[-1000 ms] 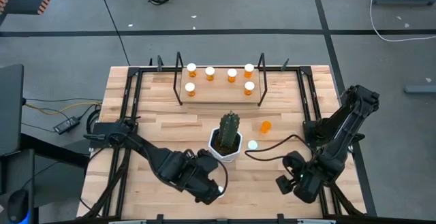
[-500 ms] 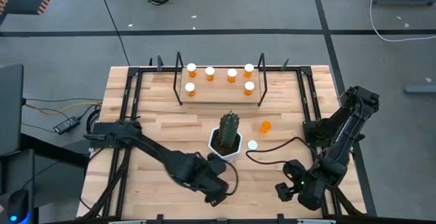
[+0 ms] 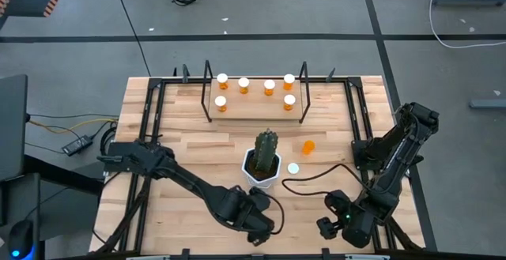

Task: Pick and place medicine bottles onto shelf by color
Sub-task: Put the orange medicine bottle on the shelf

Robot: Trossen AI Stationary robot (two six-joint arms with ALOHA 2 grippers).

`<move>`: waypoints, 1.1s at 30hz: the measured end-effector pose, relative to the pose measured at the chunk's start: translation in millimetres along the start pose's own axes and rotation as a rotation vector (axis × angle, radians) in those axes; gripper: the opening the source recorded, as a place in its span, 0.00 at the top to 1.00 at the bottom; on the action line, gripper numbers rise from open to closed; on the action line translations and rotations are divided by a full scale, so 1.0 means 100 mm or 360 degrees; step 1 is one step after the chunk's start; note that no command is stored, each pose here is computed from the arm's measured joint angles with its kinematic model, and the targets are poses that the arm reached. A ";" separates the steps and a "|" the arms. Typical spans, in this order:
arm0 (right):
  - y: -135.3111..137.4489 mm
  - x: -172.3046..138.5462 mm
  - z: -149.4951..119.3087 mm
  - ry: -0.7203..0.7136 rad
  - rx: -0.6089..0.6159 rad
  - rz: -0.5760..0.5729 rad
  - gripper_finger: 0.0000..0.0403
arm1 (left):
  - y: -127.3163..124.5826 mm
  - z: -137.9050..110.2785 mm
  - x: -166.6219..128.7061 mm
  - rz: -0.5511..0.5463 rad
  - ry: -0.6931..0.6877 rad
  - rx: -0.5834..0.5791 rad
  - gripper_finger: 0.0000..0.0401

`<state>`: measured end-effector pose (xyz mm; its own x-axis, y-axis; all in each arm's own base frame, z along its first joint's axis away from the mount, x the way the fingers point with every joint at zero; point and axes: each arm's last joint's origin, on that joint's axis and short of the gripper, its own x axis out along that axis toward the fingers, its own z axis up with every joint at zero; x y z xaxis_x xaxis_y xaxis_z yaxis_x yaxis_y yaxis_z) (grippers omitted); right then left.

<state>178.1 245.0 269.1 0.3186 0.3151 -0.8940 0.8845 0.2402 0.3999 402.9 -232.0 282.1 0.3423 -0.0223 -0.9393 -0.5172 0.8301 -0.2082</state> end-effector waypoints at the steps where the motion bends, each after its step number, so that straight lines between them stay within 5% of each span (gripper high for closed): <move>1: 0.00 0.00 0.00 -0.0001 -0.0024 0.0000 0.08 | -0.01 0.00 0.04 0.0004 0.0000 -0.0027 0.07; 33: -0.04 -0.01 0.01 -0.0106 -0.0175 -0.0006 0.08 | -0.14 -0.13 0.84 0.0092 0.0132 -0.0044 0.08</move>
<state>174.9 242.7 268.0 0.3405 0.2534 -0.9055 0.8442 0.3416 0.4131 428.6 -252.6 202.7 0.2458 -0.0216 -0.9691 -0.5563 0.8155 -0.1593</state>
